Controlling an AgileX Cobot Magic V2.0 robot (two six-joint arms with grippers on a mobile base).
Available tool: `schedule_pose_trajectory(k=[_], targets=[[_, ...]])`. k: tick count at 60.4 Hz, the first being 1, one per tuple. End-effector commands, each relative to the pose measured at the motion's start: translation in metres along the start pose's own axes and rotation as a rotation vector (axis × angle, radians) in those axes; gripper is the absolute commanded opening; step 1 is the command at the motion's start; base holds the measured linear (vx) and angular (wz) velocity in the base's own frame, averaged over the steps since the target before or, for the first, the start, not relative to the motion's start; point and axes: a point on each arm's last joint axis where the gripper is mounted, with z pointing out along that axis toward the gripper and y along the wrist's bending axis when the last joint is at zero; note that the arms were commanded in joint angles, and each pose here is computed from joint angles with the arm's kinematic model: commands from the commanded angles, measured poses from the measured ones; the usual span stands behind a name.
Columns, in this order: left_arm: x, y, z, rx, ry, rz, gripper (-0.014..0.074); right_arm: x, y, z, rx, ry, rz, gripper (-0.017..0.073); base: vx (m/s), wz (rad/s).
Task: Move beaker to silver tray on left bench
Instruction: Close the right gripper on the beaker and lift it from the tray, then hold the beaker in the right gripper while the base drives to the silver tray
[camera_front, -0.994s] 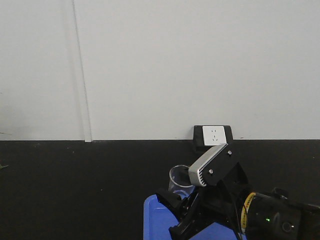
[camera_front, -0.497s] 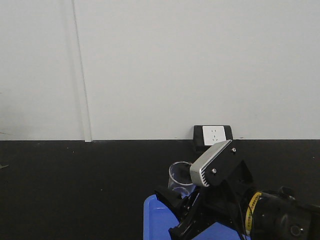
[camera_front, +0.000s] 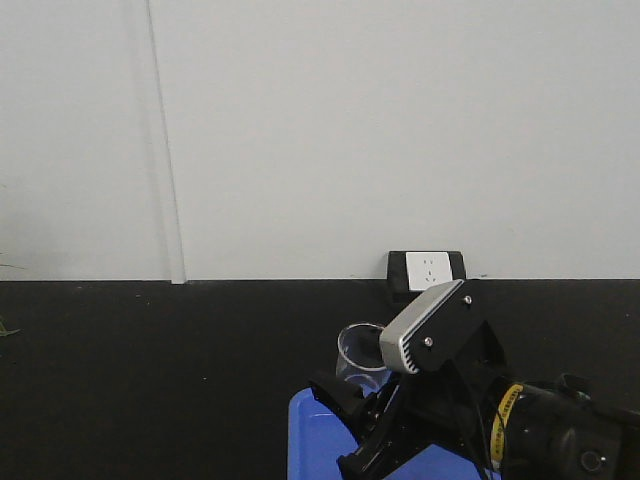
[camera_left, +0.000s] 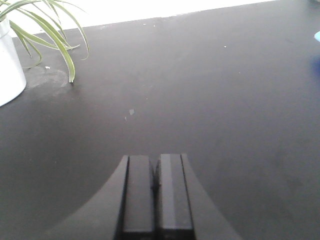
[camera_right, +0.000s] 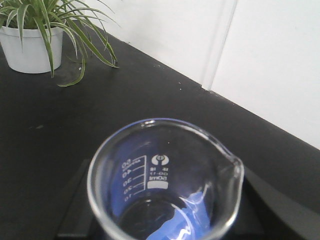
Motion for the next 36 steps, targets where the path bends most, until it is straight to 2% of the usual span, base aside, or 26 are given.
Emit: schedule_pose_trajectory(k=[1, 18, 36], targets=[[-0.0009, -0.0007, 0.0016, 0.005, -0.062, -0.002, 0.0001, -0.0202, 0.0013, -0.0075, -0.018, -0.094, 0.005, -0.0014, -0.03, 0.01], [-0.0009, -0.0007, 0.0016, 0.005, -0.062, -0.002, 0.0001, -0.0196, 0.0011, -0.007, -0.017, -0.09, 0.006, -0.0014, -0.08, -0.01], [-0.0009, -0.0007, 0.0016, 0.005, -0.062, -0.002, 0.0001, -0.0192, 0.001, -0.0067, -0.016, -0.088, 0.006, -0.0011, -0.22, 0.04]])
